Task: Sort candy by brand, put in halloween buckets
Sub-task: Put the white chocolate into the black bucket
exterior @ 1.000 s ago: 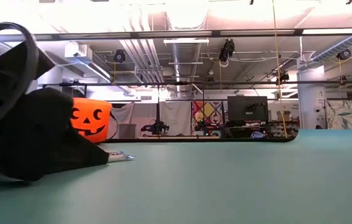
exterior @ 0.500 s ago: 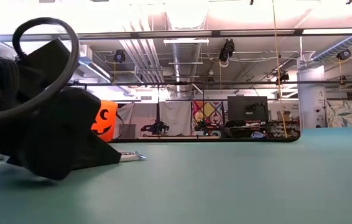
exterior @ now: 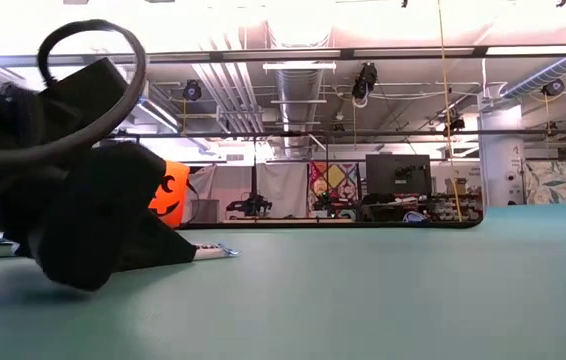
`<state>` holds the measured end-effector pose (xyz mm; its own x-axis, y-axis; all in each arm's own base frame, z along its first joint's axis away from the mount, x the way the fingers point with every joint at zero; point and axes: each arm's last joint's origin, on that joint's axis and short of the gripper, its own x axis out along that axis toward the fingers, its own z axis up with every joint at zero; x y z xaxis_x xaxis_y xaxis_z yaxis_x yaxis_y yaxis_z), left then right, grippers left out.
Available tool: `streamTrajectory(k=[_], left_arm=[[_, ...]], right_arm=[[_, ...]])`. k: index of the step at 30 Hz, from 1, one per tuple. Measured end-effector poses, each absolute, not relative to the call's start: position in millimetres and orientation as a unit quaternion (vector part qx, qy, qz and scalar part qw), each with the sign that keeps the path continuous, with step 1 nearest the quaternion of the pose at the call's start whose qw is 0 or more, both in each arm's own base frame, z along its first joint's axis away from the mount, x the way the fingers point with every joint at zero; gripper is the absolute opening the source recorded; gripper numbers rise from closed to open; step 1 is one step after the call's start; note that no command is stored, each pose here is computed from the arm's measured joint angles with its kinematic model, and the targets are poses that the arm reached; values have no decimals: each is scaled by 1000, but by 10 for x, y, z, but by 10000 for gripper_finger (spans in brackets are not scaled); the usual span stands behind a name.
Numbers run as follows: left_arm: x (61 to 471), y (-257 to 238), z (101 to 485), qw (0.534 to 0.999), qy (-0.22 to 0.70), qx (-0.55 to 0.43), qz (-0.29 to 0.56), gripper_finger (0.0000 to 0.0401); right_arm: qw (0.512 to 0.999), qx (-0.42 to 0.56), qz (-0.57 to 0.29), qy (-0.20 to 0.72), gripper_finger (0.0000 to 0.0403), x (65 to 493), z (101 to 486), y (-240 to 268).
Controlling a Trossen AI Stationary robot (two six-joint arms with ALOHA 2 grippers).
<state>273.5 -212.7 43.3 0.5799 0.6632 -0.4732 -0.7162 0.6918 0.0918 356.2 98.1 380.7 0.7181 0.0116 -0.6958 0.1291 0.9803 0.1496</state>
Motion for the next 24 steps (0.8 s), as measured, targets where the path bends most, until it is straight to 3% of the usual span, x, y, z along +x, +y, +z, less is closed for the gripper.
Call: streamTrajectory(k=[6,14,19,24], left_arm=[[2589,-2010,928,857,332,-44,391,88],[2210,-1636,1842,863,278,-164,390,88],[1936,-1384,2333,869,232,-262,349,88],[1687,-1182,2712,869,225,-336,286,88]], right_arm=[[931,-30,4,365,325,3577,3807,1010],[903,-192,76,376,325,3894,3356,1245],[898,-286,7,335,325,4242,3129,1320],[882,-353,-20,310,325,4466,3176,1357]])
